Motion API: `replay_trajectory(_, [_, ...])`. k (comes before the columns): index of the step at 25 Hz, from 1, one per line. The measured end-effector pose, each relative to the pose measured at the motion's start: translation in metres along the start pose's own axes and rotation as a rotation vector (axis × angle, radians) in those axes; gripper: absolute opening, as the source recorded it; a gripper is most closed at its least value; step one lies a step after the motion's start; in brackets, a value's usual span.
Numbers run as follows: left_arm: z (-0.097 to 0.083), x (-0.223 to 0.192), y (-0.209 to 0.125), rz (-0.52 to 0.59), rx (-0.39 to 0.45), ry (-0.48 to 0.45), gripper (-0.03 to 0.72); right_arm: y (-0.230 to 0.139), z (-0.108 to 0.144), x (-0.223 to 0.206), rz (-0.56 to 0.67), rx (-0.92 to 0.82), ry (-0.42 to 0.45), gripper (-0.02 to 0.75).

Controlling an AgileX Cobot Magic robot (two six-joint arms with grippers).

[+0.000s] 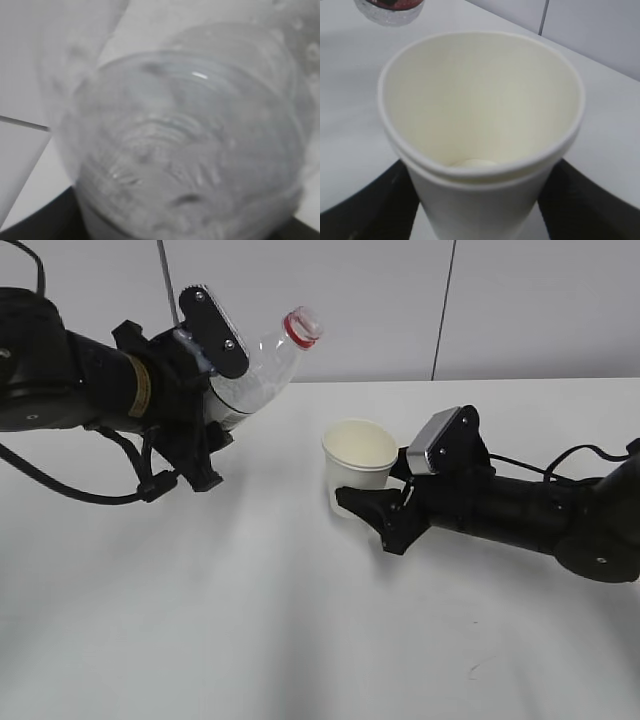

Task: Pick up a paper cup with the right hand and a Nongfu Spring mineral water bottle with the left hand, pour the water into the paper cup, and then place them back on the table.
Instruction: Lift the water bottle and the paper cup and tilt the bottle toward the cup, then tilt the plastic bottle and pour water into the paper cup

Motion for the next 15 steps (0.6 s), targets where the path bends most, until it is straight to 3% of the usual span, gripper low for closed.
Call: replay_trajectory(15, [0.012, 0.001, -0.008, 0.065, -0.197, 0.079, 0.420, 0.003, 0.008, -0.006, 0.019, 0.062, 0.125, 0.514])
Point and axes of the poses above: a point on each arm's last joint axis where the gripper is mounted, x pointing back along that axis away from the gripper, z along the wrist's bending axis when the last joint is at zero, y = z × x, the point moved 6 cm from there along -x, pointing out along that axis toward the gripper, and after that the axes turned 12 degrees about x, right-handed, at the moved point
